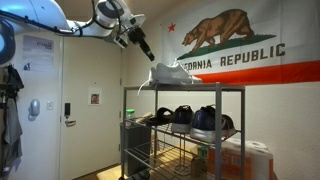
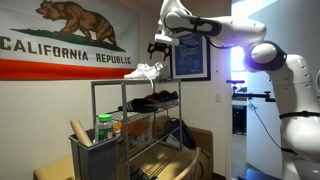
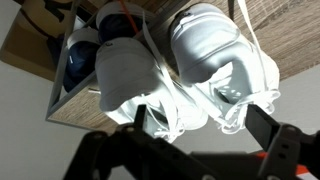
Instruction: Move the white shoe from the bottom to the top shelf of the shoe rack
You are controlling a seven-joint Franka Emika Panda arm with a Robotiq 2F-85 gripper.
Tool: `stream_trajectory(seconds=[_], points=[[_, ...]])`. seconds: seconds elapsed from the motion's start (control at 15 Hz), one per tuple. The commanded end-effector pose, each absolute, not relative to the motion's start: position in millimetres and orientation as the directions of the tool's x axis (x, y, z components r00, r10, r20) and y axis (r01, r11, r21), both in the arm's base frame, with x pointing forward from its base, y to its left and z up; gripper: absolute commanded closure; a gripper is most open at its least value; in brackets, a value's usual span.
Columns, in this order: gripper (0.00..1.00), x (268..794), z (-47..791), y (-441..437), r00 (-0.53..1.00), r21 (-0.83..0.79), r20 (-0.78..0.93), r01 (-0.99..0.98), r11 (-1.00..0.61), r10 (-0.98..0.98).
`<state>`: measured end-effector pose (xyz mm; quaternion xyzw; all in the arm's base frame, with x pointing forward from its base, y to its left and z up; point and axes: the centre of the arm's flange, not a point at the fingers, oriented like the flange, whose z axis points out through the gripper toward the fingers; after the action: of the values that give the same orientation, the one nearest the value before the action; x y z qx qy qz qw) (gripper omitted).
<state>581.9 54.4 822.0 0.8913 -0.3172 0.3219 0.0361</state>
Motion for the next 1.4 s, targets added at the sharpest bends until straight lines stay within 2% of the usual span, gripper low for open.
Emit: stream_trajectory(seconds=[0.0, 0.27, 0.53, 0.8, 1.33], points=[[0.0, 546, 835, 68, 0.633, -0.081, 0.573, -0.588, -0.804, -0.521], [0.0, 498, 835, 92, 0.775, 0.074, 0.413, -0.552, -0.83, -0.478], [0.0, 444, 787, 109, 0.889, 0.2, 0.238, -0.44, -0.876, -0.392], [0.0, 424, 726, 101, 0.973, 0.222, 0.13, -0.217, -0.951, -0.192], [0.0, 430, 657, 60, 0.959, 0.158, 0.151, 0.215, -0.964, 0.239]])
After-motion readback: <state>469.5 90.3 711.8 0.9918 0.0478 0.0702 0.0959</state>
